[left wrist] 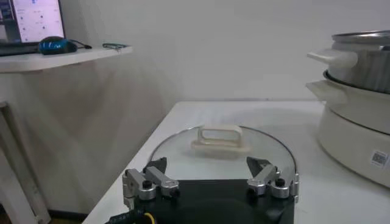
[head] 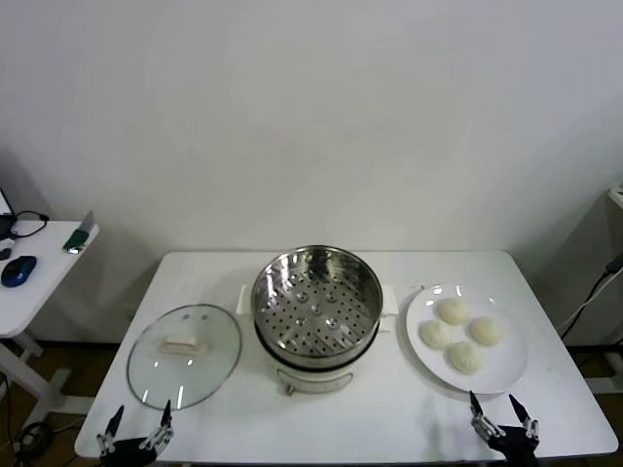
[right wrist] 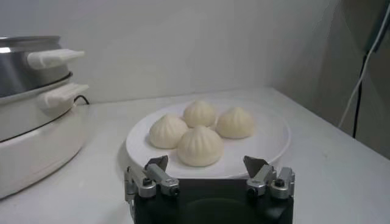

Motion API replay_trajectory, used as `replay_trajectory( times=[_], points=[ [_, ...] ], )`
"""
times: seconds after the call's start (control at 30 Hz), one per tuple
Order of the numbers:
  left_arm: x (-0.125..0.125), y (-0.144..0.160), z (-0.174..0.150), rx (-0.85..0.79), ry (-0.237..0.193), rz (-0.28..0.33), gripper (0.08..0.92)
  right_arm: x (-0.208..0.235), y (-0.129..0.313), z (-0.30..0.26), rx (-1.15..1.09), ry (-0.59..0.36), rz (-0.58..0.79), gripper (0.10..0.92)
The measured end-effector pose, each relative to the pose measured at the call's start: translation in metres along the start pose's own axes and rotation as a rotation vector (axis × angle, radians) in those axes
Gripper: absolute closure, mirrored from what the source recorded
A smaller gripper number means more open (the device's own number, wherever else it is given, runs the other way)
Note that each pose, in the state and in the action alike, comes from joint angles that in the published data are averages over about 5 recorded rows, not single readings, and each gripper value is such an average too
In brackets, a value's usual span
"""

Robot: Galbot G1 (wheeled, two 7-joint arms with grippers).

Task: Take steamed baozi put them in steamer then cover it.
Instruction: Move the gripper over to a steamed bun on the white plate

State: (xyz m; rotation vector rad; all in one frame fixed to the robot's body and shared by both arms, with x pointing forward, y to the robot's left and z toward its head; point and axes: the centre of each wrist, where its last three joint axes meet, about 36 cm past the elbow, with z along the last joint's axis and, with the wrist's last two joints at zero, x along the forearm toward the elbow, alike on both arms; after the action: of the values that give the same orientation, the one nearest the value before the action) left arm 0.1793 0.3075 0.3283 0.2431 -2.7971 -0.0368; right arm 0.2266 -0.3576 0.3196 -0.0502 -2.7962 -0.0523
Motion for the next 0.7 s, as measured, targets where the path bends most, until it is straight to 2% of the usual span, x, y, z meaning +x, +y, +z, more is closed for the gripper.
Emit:
replay_trajectory(
  times=[0.17,0.33,0.57,0.7],
  points=[
    [-0.001,-0.001,-0.002,0.001,-0.005,0.005,0.177,-0.026,-0.001,-0.032,0.067,0.000,-0.022,0.200],
    [-0.004,-0.002,-0.004,0.000,-0.015,0.017,0.177,-0.082,-0.009,-0.091,0.208,-0.008,-0.082,0.200],
    [-0.008,-0.002,-0.007,-0.006,-0.026,0.029,0.177,-0.168,-0.025,-0.195,0.532,0.026,-0.285,0.200],
    [-0.008,-0.002,-0.007,-0.009,-0.028,0.030,0.177,-0.205,-0.035,-0.241,0.769,0.087,-0.428,0.200]
  ],
)
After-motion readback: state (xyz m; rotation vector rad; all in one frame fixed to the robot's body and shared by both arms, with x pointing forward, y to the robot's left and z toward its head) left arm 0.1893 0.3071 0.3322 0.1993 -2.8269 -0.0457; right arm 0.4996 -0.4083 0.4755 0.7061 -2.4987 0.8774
